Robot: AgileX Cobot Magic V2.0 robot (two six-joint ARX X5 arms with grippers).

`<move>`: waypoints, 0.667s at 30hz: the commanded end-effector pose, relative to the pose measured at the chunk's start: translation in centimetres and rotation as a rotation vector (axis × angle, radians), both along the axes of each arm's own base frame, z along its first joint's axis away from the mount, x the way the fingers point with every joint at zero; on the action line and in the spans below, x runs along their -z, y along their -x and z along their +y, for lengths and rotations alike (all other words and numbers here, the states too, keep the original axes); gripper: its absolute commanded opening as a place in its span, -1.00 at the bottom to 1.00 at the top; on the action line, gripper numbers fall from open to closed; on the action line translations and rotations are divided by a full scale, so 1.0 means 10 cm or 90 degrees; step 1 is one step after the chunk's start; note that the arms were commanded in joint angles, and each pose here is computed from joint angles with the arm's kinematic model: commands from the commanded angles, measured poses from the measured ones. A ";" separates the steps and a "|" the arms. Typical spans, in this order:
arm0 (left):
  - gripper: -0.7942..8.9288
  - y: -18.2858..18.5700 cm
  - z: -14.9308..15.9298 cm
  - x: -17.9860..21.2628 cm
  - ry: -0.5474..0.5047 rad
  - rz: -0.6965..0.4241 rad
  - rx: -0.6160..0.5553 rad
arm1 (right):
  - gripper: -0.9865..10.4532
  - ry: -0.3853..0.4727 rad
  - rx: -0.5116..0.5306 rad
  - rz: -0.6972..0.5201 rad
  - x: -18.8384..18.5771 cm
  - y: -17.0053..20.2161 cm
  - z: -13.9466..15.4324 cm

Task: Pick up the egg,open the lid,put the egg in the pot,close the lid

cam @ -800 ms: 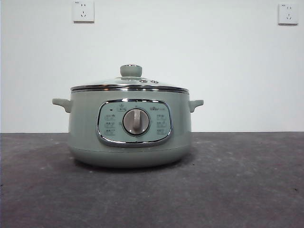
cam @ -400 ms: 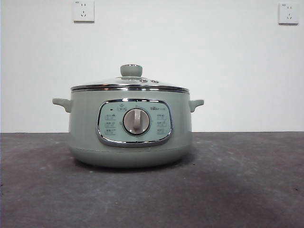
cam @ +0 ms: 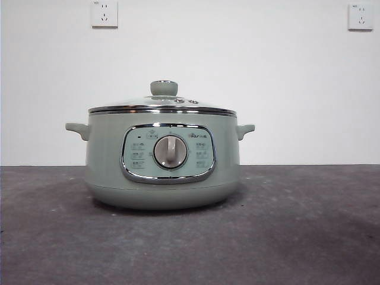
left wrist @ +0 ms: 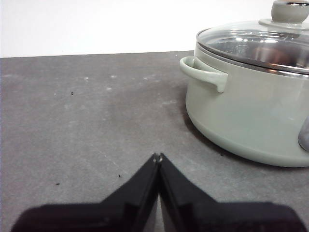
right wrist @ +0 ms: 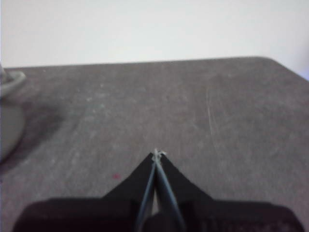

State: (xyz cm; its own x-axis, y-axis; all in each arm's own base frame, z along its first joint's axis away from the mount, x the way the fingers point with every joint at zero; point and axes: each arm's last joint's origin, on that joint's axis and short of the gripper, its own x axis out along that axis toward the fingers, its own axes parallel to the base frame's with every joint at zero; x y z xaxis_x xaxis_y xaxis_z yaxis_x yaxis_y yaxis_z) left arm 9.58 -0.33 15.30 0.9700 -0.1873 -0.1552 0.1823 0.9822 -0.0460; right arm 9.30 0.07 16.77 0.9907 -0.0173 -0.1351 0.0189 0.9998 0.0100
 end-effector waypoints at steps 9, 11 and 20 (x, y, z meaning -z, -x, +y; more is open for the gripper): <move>-0.84 -0.01 0.00 0.03 0.002 0.002 -0.004 | -0.83 -0.003 -0.001 0.027 0.18 -0.03 0.00; -0.84 -0.01 0.00 0.03 0.002 0.002 -0.004 | -0.83 -0.019 0.001 0.026 0.18 -0.03 0.00; -0.84 -0.01 0.00 0.03 0.002 0.004 -0.004 | -0.83 -0.021 0.002 0.026 0.18 -0.03 0.00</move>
